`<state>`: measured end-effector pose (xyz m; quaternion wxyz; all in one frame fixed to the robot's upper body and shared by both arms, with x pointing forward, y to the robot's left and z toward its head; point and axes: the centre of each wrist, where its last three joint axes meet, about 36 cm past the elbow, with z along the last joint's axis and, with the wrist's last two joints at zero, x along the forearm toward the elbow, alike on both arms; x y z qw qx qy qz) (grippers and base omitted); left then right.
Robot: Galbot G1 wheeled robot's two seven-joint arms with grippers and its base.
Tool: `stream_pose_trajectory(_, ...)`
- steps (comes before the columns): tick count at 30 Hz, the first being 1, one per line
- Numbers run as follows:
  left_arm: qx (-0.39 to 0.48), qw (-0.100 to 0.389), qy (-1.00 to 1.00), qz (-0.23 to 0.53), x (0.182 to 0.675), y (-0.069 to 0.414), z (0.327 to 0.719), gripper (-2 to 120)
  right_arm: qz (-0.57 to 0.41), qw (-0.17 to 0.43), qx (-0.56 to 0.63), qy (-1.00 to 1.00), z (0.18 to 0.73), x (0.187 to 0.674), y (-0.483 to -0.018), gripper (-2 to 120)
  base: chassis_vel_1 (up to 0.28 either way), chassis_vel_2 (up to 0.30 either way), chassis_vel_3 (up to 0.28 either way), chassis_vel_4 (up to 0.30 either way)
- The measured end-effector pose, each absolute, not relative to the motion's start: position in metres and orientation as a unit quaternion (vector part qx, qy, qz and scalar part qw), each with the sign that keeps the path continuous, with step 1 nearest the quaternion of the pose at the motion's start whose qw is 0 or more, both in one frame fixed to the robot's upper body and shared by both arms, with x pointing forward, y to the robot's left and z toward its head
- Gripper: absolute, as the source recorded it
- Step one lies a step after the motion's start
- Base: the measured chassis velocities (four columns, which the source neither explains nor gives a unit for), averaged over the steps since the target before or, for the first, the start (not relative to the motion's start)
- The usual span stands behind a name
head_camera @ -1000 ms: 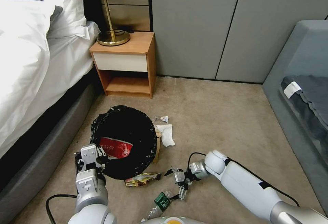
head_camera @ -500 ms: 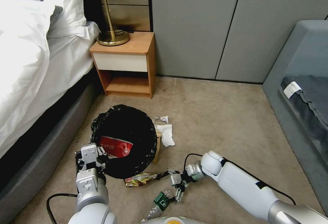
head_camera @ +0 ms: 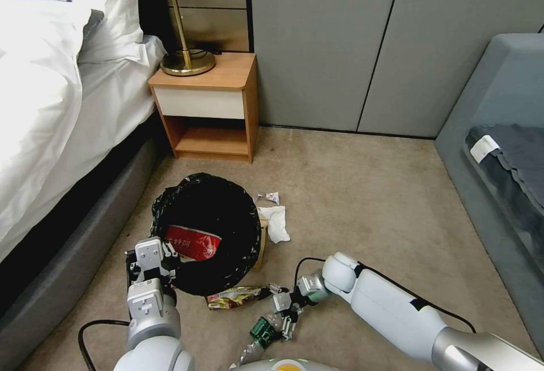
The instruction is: Pick up the trash bin, then pick up the garbage from the floor and place it into the trash bin.
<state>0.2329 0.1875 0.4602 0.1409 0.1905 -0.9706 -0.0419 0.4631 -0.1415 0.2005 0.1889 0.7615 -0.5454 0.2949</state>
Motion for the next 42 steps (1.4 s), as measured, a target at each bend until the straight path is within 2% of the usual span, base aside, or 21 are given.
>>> stream_pose_trajectory(14, 0.19, 0.141, -0.971, -0.041, 0.234, 0.187, 0.458, 1, 0.3, 0.192, 0.767, -0.534, 0.194, 0.463, -0.131, 100, 0.0, 0.0, 0.0, 0.0)
stream_pose_trajectory(19, 0.19, 0.14, -0.971, -0.042, 0.235, 0.188, 0.458, 1, 0.302, 0.19, 0.769, -0.531, 0.193, 0.462, -0.128, 82, 0.0, 0.0, 0.0, 0.0)
stream_pose_trajectory(20, 0.19, 0.14, -0.971, -0.042, 0.235, 0.188, 0.458, 1, 0.302, 0.19, 0.769, -0.531, 0.193, 0.462, -0.128, 82, 0.0, 0.0, 0.0, 0.0)
stream_pose_trajectory(22, 0.19, 0.141, -0.971, -0.042, 0.235, 0.188, 0.457, 1, 0.302, 0.189, 0.77, -0.529, 0.193, 0.462, -0.127, 70, 0.0, 0.0, 0.0, 0.0)
stream_pose_trajectory(26, 0.19, 0.141, -0.971, -0.042, 0.235, 0.187, 0.457, 1, 0.303, 0.189, 0.771, -0.528, 0.193, 0.461, -0.126, 62, 0.0, 0.0, 0.0, 0.0)
stream_pose_trajectory(27, 0.19, 0.141, -0.971, -0.042, 0.235, 0.187, 0.456, 1, 0.303, 0.189, 0.771, -0.527, 0.193, 0.461, -0.126, 55, 0.0, 0.0, 0.0, 0.0)
stream_pose_trajectory(29, 0.19, 0.14, -0.971, -0.042, 0.235, 0.187, 0.456, 1, 0.303, 0.19, 0.771, -0.527, 0.192, 0.461, -0.127, 52, 0.0, 0.0, 0.0, 0.0)
stream_pose_trajectory(30, 0.19, 0.14, -0.971, -0.042, 0.236, 0.187, 0.456, 1, 0.303, 0.189, 0.771, -0.527, 0.192, 0.461, -0.127, 44, 0.0, 0.0, 0.0, 0.0)
stream_pose_trajectory(32, 0.19, 0.14, -0.971, -0.042, 0.236, 0.187, 0.457, 1, 0.303, 0.19, 0.77, -0.528, 0.191, 0.459, -0.128, 39, 0.0, 0.0, 0.0, 0.0)
stream_pose_trajectory(36, 0.189, 0.139, -0.971, -0.042, 0.237, 0.187, 0.456, 1, 0.3, 0.191, 0.77, -0.529, 0.19, 0.457, -0.13, 31, 0.0, 0.0, 0.0, 0.0)
stream_pose_trajectory(42, 0.188, 0.14, -0.971, -0.042, 0.237, 0.186, 0.455, 1, 0.296, 0.194, 0.768, -0.533, 0.188, 0.454, -0.134, 30, 0.0, 0.0, 0.0, 0.0)
